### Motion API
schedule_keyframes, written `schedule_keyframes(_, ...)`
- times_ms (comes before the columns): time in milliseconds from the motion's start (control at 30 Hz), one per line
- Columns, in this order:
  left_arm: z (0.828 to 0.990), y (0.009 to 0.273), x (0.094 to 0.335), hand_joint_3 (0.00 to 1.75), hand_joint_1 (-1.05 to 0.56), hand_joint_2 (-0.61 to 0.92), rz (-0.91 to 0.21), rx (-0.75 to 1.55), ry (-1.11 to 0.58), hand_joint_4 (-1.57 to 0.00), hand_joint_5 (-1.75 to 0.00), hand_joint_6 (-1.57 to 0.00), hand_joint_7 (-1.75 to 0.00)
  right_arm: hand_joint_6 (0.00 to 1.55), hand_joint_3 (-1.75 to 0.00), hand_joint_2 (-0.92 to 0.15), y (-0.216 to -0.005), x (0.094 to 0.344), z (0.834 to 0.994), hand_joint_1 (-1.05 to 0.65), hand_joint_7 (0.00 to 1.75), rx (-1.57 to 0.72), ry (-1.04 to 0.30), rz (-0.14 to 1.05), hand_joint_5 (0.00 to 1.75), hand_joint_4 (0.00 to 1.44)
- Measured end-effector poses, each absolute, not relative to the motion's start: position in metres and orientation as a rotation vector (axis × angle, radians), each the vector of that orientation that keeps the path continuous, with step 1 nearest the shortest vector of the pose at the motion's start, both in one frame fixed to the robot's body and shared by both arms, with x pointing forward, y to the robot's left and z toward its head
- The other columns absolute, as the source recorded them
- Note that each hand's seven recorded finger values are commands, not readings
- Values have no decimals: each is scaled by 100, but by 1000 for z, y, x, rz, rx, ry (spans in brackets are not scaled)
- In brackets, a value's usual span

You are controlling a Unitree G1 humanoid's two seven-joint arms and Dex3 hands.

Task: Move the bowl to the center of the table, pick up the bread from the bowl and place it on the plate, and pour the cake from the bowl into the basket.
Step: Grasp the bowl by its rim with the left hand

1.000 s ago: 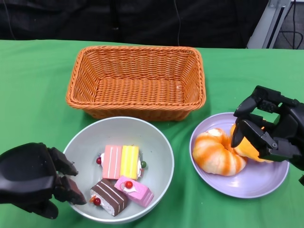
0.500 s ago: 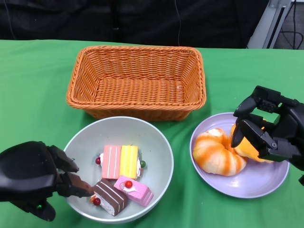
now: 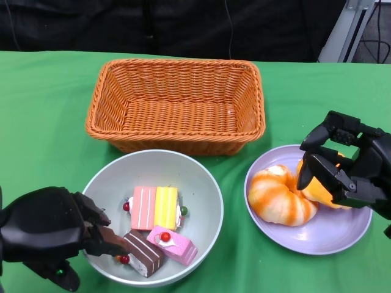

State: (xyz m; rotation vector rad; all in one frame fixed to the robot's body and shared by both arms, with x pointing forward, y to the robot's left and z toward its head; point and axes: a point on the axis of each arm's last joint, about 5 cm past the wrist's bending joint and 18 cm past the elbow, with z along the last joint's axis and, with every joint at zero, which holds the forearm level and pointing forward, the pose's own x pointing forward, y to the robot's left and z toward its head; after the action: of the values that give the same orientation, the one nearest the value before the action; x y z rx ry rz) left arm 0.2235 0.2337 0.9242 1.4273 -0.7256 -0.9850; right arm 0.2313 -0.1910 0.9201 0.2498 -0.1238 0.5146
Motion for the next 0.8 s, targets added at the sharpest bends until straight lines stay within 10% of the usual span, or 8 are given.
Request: schedule_keyframes(800,913,224,227,10,-68,92,-989,1407,-683,-83,-3,-81,-3,61,-74,-60,-191,230,919,-29,126,249,-116,511,158,64)
